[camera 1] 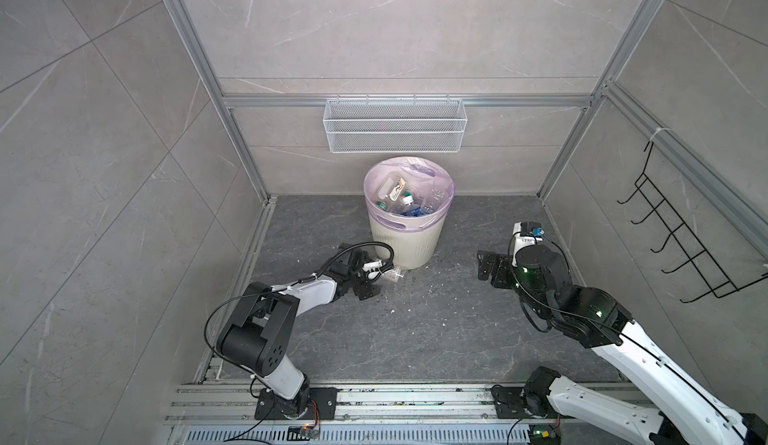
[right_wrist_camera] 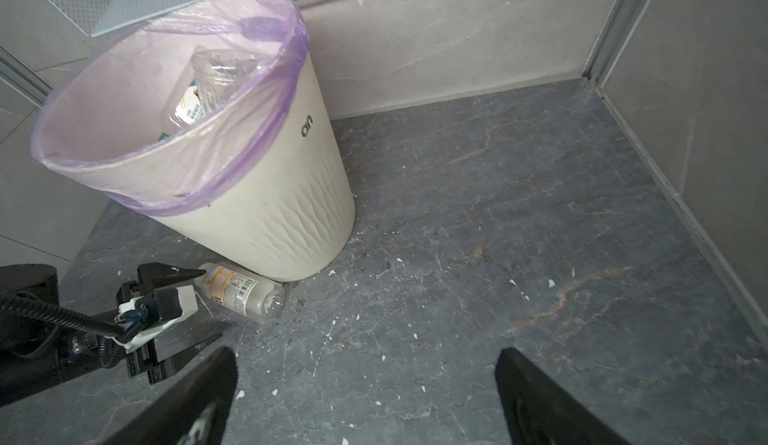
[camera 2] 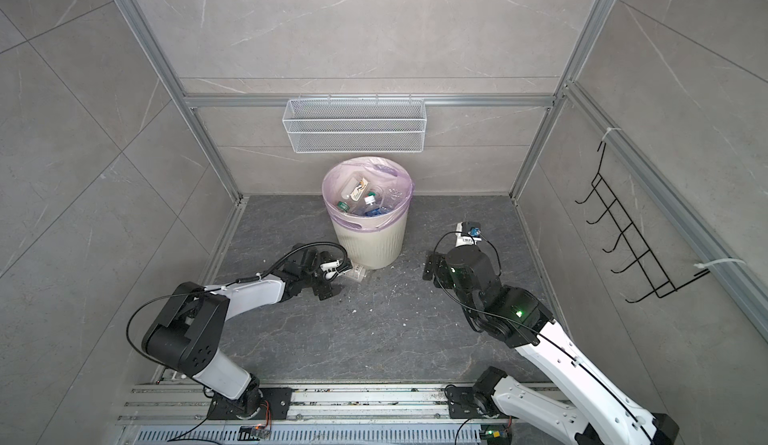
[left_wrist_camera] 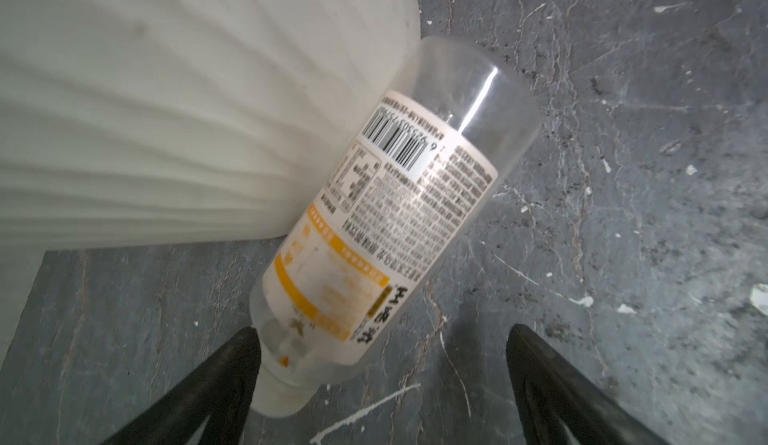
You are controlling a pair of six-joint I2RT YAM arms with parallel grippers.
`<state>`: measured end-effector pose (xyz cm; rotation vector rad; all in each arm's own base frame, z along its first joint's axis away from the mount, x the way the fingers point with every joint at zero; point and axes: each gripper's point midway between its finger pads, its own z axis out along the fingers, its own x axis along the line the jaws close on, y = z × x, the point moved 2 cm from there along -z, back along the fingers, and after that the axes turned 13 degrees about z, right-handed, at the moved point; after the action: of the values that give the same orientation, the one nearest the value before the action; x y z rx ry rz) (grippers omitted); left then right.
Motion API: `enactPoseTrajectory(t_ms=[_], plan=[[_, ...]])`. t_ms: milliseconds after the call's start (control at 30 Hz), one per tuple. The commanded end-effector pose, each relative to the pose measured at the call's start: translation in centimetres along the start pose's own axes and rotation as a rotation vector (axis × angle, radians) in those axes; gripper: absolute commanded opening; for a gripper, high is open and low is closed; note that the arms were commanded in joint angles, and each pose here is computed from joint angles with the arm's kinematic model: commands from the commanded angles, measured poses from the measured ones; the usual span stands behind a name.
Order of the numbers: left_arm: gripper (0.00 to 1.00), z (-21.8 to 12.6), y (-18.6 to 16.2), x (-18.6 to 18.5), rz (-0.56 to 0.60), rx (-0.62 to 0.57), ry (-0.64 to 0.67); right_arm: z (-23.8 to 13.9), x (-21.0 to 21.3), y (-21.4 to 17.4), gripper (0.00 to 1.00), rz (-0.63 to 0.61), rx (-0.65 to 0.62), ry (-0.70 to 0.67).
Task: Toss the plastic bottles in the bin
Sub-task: 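Withdraw the right gripper while the left gripper closes on the orange-labelled bottle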
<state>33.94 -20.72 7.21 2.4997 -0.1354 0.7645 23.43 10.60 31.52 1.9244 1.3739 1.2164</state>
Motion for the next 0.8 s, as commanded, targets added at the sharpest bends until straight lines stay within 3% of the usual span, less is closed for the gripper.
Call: enactPoseTrajectory(t_ms=[0, 167, 400, 633, 767], plan=[[0.93, 0.6, 1.5, 1.5, 0.073, -0.034, 0.039, -0.4, -1.6, -0.5, 0.99, 0.004, 0.0, -0.052], [0.93, 1.8, 1.9, 1.2, 0.092, -0.02, 0.022, -0.8, -2.2, -0.8, 0.99, 0.003, 0.003, -0.06], [0.99, 2.8, 2.0, 2.2, 0.12, -0.014, 0.096, -1.1, -2.9, -1.3, 0.99, 0.002, 0.01, -0.061], [0.97, 2.9, 3.0, -0.1, 0.174, -0.029, 0.042, -1.0, -3.3, -1.7, 0.99, -0.006, 0.014, -0.075], [0.91, 2.4, 3.4, -2.0, 0.169, -0.027, -0.064, -1.0, -3.5, -1.9, 0.99, -0.004, 0.015, -0.078]])
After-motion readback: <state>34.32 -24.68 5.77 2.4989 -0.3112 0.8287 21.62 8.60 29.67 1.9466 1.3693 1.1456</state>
